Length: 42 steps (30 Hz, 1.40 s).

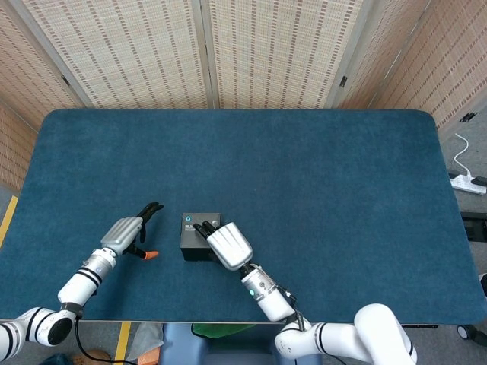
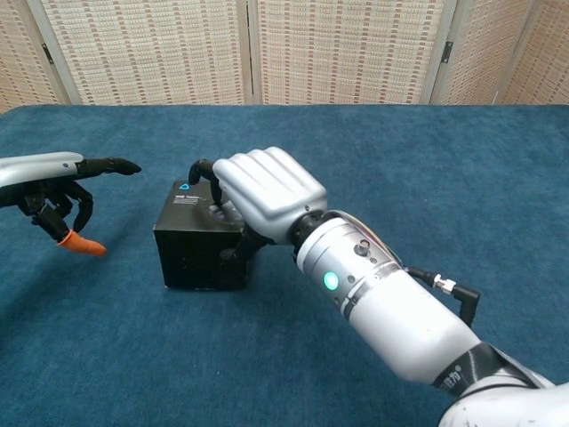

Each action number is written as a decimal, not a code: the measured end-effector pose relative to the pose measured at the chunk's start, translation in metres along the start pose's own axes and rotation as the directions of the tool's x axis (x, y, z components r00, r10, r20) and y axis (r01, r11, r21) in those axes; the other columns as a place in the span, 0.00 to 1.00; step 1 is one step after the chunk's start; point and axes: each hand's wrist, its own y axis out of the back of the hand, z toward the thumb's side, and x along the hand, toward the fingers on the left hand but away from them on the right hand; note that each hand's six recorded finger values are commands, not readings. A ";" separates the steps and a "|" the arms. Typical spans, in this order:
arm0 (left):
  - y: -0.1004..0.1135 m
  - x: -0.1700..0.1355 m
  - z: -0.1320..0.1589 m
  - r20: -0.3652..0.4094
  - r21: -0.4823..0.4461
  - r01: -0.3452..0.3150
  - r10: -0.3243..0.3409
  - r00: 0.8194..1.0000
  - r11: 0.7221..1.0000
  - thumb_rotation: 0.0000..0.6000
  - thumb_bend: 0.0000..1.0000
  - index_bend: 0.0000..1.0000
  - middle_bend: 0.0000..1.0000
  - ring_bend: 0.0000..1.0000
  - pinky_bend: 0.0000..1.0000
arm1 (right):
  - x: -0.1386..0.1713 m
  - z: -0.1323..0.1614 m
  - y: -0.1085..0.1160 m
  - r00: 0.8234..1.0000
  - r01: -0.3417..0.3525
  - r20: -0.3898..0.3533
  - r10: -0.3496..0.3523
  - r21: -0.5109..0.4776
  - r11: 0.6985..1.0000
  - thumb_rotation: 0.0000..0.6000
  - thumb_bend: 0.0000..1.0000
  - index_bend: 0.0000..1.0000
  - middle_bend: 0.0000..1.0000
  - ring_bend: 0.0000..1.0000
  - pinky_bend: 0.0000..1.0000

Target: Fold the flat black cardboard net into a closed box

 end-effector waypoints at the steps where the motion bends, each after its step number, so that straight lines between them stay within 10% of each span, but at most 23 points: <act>1: 0.000 0.000 0.000 0.001 -0.002 0.001 -0.001 1.000 1.000 1.00 0.20 0.00 0.00 0.63 0.85 | 0.000 -0.001 -0.001 1.000 0.003 -0.003 -0.003 0.007 1.000 1.00 0.15 0.29 0.39 0.74 1.00; 16: 0.002 -0.001 0.000 0.005 0.004 -0.009 0.009 1.000 1.000 1.00 0.20 0.00 0.00 0.62 0.85 | -0.006 -0.007 -0.011 0.997 0.067 -0.044 -0.064 0.070 0.995 1.00 0.28 0.40 0.49 0.74 1.00; 32: 0.034 -0.024 -0.005 -0.007 0.178 -0.217 0.222 0.975 0.960 1.00 0.21 0.00 0.03 0.28 0.51 | 0.019 -0.043 0.061 0.979 0.203 -0.019 -0.204 -0.055 0.978 1.00 0.29 0.27 0.36 0.62 1.00; 35: 0.043 -0.036 -0.011 -0.025 0.237 -0.275 0.289 0.957 0.932 1.00 0.21 0.00 0.04 0.23 0.41 | 0.039 -0.071 0.078 0.981 0.192 0.017 -0.192 -0.035 0.981 1.00 0.30 0.25 0.33 0.44 0.85; 39: 0.054 -0.055 -0.022 -0.056 0.316 -0.342 0.378 0.924 0.885 1.00 0.21 0.00 0.05 0.15 0.30 | 0.077 -0.119 0.101 0.985 0.140 0.103 -0.139 -0.004 0.990 1.00 0.31 0.19 0.25 0.21 0.40; 42: 0.059 -0.073 -0.032 -0.087 0.350 -0.382 0.436 0.896 0.855 1.00 0.21 0.00 0.05 0.12 0.25 | 0.113 -0.155 0.114 0.979 0.089 0.184 -0.090 0.013 0.996 1.00 0.31 0.15 0.20 0.14 0.31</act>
